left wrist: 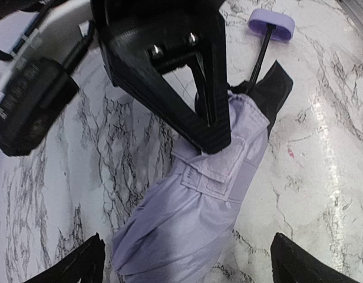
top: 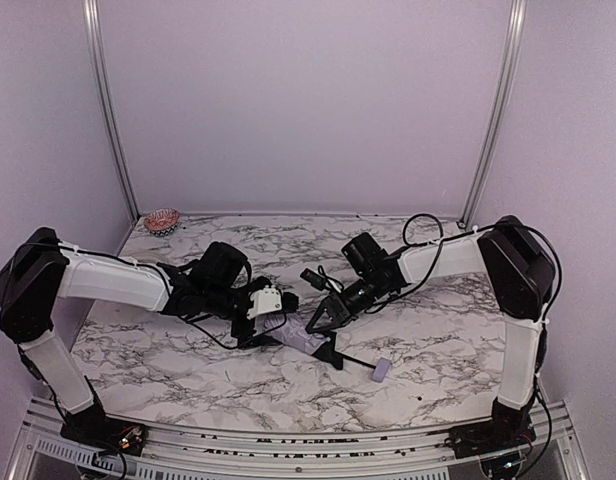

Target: Put away the umbrella

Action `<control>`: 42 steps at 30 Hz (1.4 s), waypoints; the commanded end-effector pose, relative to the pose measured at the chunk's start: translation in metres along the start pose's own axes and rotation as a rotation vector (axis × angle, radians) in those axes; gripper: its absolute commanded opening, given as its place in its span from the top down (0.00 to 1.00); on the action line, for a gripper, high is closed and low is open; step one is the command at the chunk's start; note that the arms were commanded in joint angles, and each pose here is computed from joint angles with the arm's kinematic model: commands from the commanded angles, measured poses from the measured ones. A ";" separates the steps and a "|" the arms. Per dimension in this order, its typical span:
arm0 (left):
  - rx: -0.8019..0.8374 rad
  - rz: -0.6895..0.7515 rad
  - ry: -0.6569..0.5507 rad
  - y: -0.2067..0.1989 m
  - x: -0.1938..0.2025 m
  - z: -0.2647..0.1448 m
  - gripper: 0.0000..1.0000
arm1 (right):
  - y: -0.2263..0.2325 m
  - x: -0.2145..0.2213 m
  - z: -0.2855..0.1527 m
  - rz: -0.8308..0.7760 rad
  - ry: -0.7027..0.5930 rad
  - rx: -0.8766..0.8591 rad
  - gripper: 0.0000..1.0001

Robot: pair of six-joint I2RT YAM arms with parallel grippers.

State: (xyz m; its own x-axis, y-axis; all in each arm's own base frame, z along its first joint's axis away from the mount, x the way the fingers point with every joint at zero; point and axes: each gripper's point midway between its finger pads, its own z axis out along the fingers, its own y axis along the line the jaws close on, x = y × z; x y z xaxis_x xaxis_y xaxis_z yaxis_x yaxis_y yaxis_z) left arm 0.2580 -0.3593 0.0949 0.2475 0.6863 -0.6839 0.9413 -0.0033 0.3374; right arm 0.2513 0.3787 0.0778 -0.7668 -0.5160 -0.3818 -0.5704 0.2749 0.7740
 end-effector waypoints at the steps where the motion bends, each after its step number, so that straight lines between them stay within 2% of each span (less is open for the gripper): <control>1: 0.056 0.042 0.056 -0.009 0.028 0.025 0.01 | -0.013 -0.015 -0.002 -0.036 -0.019 0.037 1.00; 3: 0.014 0.059 0.054 -0.004 0.034 0.035 0.01 | -0.014 -0.019 -0.003 -0.042 -0.019 0.039 1.00; 5: 0.022 0.072 0.047 -0.009 0.038 0.040 0.06 | -0.014 -0.023 -0.006 -0.050 -0.029 0.037 1.00; 10: 0.055 0.051 0.078 -0.015 0.047 0.049 0.32 | -0.009 -0.039 -0.014 -0.090 -0.057 0.040 1.00; 11: 0.060 0.048 0.091 -0.017 0.050 0.050 0.34 | -0.009 -0.043 -0.016 -0.097 -0.063 0.044 1.00; 20: 0.176 0.007 0.168 -0.035 0.066 0.057 0.51 | -0.002 -0.077 -0.041 -0.207 -0.154 0.145 1.00; 24: 0.201 -0.011 0.156 -0.042 0.066 0.058 0.52 | -0.003 -0.077 -0.052 -0.244 -0.157 0.187 1.00; 28: 0.220 -0.013 0.178 -0.044 0.071 0.061 0.54 | 0.012 -0.070 -0.066 -0.358 -0.161 0.226 1.00; 33: 0.261 -0.037 0.167 -0.050 0.069 0.063 0.66 | 0.044 -0.070 -0.081 -0.578 -0.263 0.194 1.00; 36: 0.293 -0.047 0.162 -0.055 0.069 0.063 0.76 | 0.045 -0.072 -0.085 -0.660 -0.310 0.232 1.00; 42: 0.325 -0.068 0.158 -0.055 0.063 0.064 0.85 | 0.034 -0.063 -0.075 -0.718 -0.276 0.267 1.00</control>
State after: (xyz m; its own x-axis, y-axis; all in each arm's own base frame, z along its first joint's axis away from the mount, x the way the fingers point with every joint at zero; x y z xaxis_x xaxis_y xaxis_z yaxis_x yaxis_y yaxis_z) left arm 0.2779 -0.3930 0.0501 0.3092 0.6802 -0.6647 0.9416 -0.1210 0.3142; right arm 0.2948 0.3475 0.1380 -0.3938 -0.4826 -0.7824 -0.9189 0.2283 0.3217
